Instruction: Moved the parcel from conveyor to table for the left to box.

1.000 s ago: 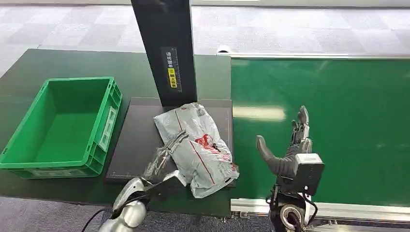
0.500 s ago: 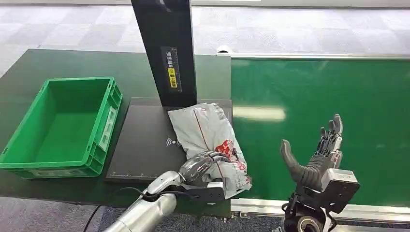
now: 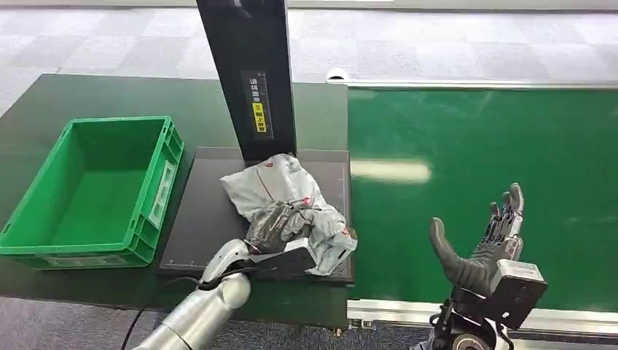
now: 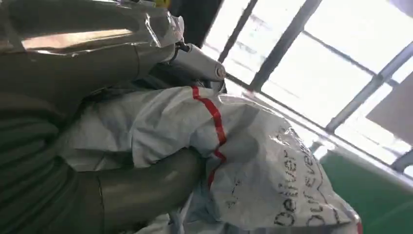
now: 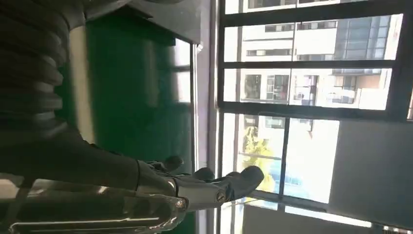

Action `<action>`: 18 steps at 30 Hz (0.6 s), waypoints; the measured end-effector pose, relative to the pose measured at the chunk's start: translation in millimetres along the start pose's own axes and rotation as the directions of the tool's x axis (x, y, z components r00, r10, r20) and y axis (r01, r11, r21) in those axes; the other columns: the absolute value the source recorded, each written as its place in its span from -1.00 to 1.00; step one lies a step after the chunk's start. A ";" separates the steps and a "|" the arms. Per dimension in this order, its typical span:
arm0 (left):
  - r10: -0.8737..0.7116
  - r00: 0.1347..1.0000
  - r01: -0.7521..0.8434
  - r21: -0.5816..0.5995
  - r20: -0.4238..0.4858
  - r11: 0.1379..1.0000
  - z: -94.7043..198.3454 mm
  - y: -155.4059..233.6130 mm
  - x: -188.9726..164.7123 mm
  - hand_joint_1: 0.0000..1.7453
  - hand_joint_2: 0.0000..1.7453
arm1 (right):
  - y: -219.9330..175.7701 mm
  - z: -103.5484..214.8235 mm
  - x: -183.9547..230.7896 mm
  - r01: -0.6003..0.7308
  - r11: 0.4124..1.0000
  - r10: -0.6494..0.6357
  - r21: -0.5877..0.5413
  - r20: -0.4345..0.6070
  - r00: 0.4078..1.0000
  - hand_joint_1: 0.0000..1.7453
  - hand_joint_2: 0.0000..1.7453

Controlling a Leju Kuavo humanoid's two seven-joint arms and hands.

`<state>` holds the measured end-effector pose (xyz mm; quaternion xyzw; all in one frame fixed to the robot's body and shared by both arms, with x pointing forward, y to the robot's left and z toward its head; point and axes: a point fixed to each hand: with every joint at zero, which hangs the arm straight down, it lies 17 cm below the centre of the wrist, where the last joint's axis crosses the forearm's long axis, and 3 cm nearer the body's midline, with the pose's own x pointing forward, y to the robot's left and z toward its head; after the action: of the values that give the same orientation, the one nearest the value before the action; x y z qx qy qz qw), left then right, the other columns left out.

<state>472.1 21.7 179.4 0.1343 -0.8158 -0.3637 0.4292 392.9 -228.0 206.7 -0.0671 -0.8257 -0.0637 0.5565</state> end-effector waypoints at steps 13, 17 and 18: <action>-0.221 0.973 0.087 0.772 0.071 0.630 42.1 323.3 44.3 1.00 1.00 | -28.7 8.5 -3.4 -0.030 0.996 0.031 -0.084 0.008 0.999 -1.00 1.00; -0.272 0.952 0.272 0.794 -0.140 0.543 23.9 406.5 6.2 1.00 1.00 | -21.4 -12.4 19.5 -0.004 0.997 0.009 -0.077 0.069 0.998 -1.00 1.00; -0.279 0.942 0.313 0.792 -0.187 0.525 20.5 424.0 -7.4 1.00 1.00 | -18.5 -15.5 22.8 0.001 0.997 0.004 -0.072 0.077 0.997 -1.00 1.00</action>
<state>499.6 331.9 467.9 0.4583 -0.8477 -0.0150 0.2666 395.3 -248.1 233.1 -0.0900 -0.8437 -0.0903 0.5214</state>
